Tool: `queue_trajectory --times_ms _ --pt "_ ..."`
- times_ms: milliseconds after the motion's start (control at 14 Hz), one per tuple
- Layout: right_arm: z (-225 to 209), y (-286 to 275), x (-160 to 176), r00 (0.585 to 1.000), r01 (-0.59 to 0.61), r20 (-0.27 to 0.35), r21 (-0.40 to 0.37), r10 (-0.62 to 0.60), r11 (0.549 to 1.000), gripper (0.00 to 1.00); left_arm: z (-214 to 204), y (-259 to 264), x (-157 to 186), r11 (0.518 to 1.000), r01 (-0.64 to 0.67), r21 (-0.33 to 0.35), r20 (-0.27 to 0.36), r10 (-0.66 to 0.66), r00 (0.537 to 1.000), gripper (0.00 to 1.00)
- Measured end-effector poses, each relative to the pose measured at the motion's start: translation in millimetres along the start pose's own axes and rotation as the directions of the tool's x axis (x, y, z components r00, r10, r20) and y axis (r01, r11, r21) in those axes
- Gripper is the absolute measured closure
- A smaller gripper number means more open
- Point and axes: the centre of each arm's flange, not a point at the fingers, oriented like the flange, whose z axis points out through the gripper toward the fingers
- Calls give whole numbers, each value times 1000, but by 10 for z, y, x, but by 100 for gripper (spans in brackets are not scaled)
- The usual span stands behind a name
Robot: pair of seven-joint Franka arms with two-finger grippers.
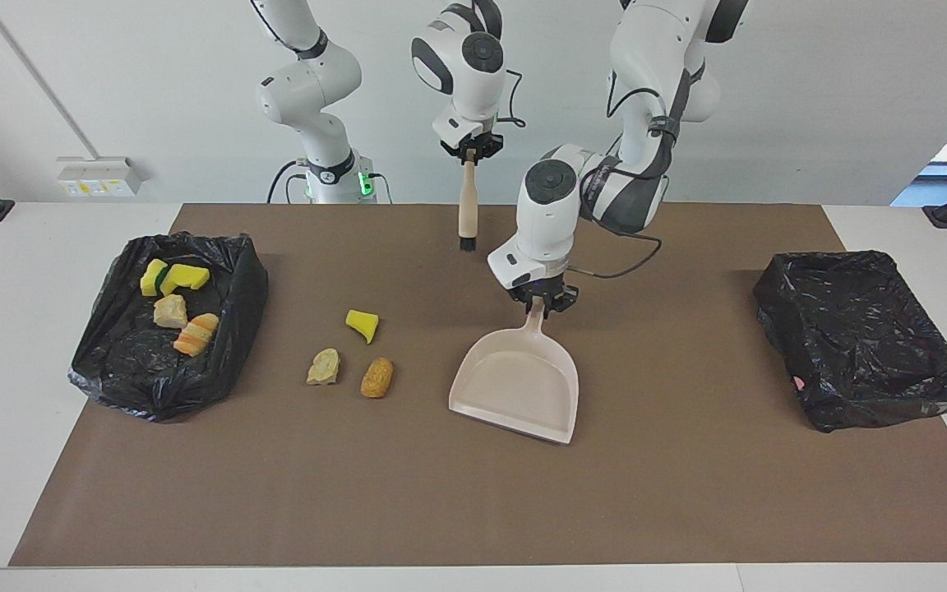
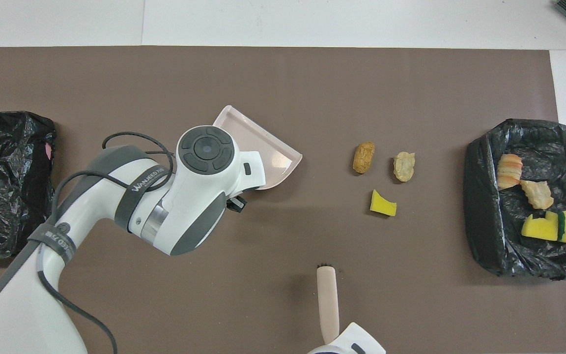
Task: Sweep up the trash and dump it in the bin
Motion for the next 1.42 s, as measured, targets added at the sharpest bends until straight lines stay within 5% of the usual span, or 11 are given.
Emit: queue_trajectory --times_ms 356,854,1139,1424 --pt "-406 854 610 991 93 -81 -132 -105 987 74 32 -287 -149 910 -415 -17 43 415 909 67" --pt "-615 1586 2405 961 184 -129 -364 -245 913 74 251 -224 -228 859 -510 -42 62 512 857 67" --pt "-351 1817 3197 970 153 -133 -317 -204 936 74 313 -166 -247 853 -521 -26 50 522 852 67" --pt "5 2014 3381 989 101 -84 -245 -125 964 74 337 34 -284 826 -564 2 71 562 824 67"
